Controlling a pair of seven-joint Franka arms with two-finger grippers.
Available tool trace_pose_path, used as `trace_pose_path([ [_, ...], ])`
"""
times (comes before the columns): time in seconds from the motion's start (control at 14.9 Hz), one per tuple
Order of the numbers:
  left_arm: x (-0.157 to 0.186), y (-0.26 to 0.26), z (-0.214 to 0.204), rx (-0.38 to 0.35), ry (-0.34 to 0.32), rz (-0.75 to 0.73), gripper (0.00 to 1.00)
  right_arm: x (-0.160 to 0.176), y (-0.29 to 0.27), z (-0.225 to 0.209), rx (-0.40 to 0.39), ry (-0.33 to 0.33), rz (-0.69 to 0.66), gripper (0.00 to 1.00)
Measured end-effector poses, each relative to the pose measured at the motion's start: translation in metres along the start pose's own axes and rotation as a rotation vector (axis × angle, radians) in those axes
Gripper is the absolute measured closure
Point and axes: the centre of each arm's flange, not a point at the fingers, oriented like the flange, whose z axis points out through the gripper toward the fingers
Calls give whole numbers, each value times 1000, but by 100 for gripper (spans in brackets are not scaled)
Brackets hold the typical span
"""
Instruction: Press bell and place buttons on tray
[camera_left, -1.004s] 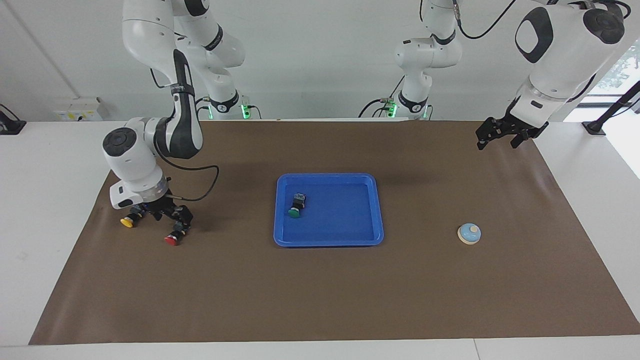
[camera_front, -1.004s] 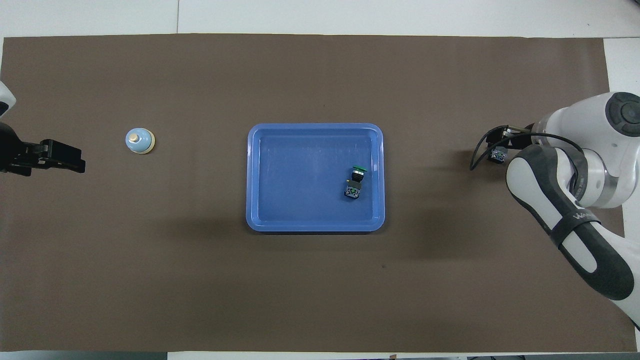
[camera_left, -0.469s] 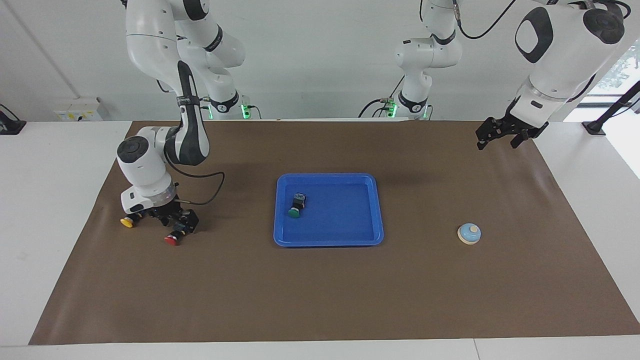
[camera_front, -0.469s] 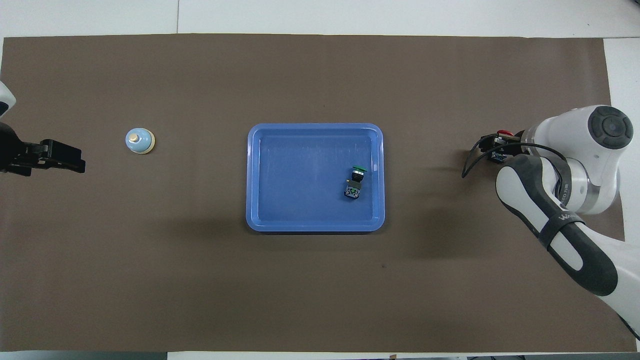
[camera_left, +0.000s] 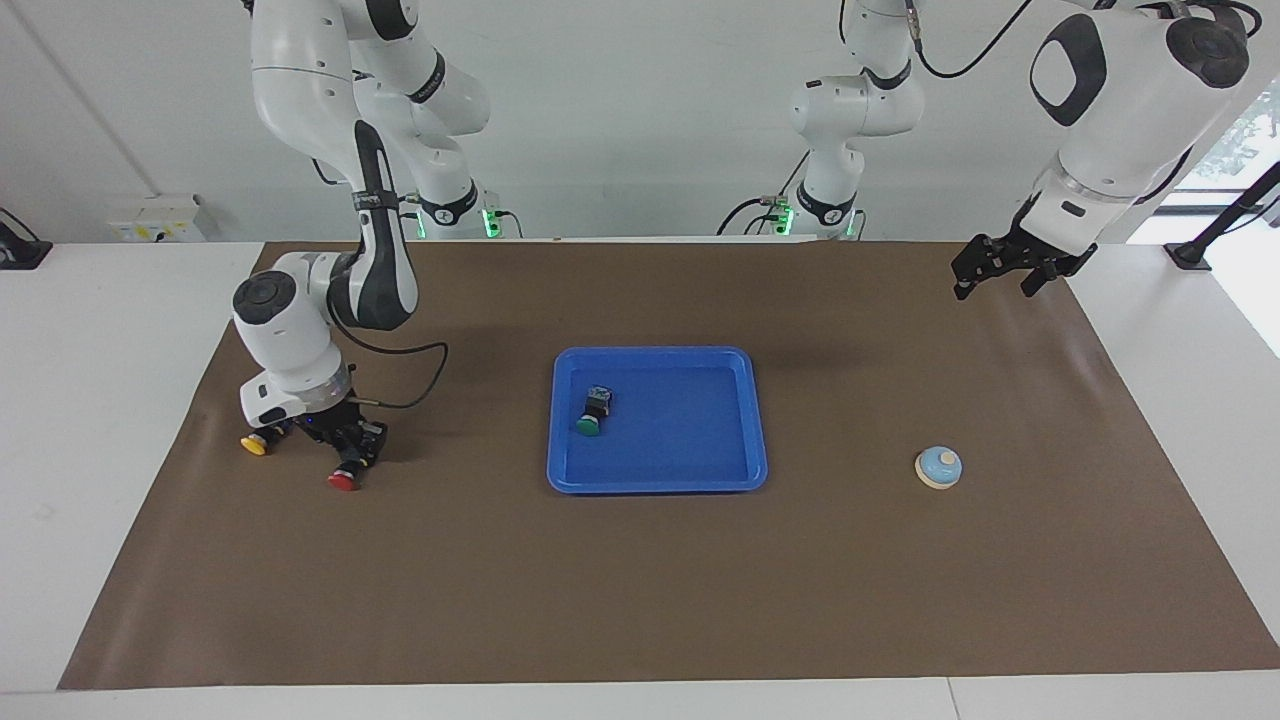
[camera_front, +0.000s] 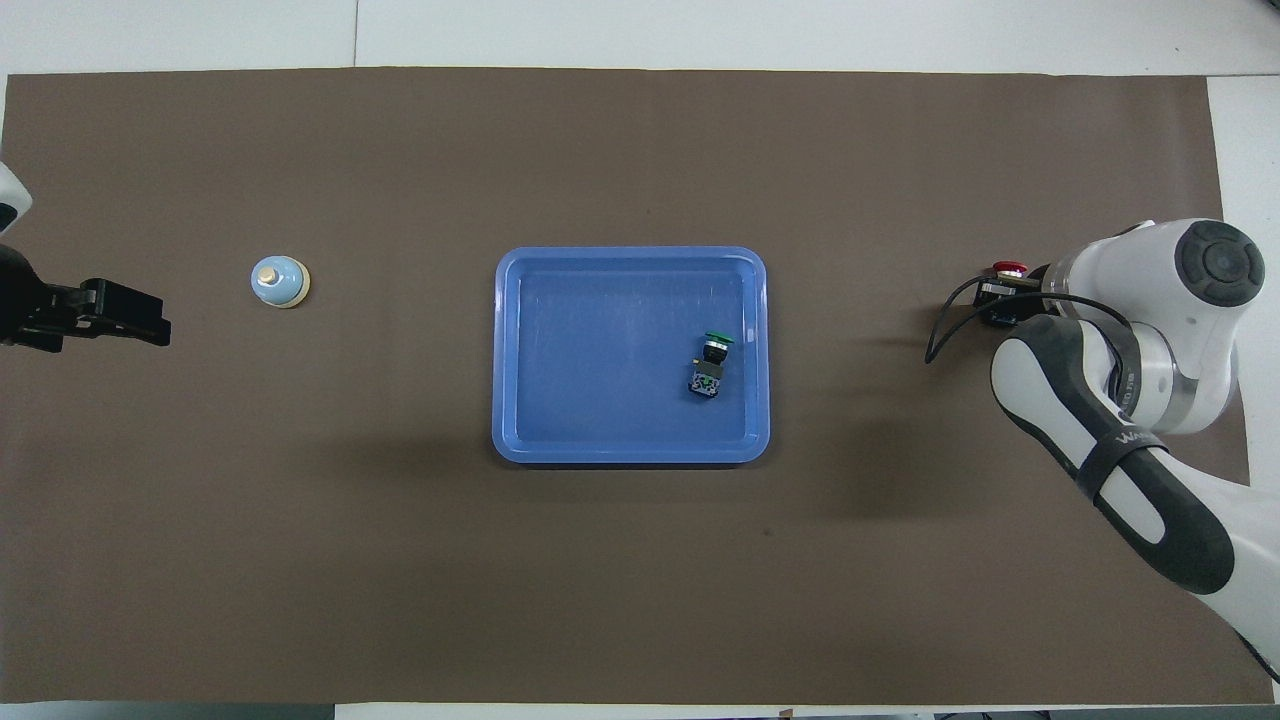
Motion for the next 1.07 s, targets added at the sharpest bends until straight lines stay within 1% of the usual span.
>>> trace_pose_path([
  [0.13, 0, 0, 0, 0, 0, 0, 0, 2, -6, -5, 1, -7, -9, 59],
  [0.27, 0, 0, 0, 0, 0, 0, 0, 9, -22, -21, 3, -37, -33, 59],
  [0.4, 0, 0, 0, 0, 0, 0, 0, 14, -58, -46, 9, -59, -81, 59],
  [0.54, 0, 0, 0, 0, 0, 0, 0, 11, -111, -75, 12, -66, -95, 59],
  [0.67, 0, 0, 0, 0, 0, 0, 0, -1, -167, -103, 14, -71, -110, 59],
  [0.8, 0, 0, 0, 0, 0, 0, 0, -19, -219, -126, 14, -76, -111, 59],
  [0.94, 0, 0, 0, 0, 0, 0, 0, -42, -264, -139, 23, -79, -106, 59],
  [1.07, 0, 0, 0, 0, 0, 0, 0, -72, -310, -142, 37, -92, -87, 59],
])
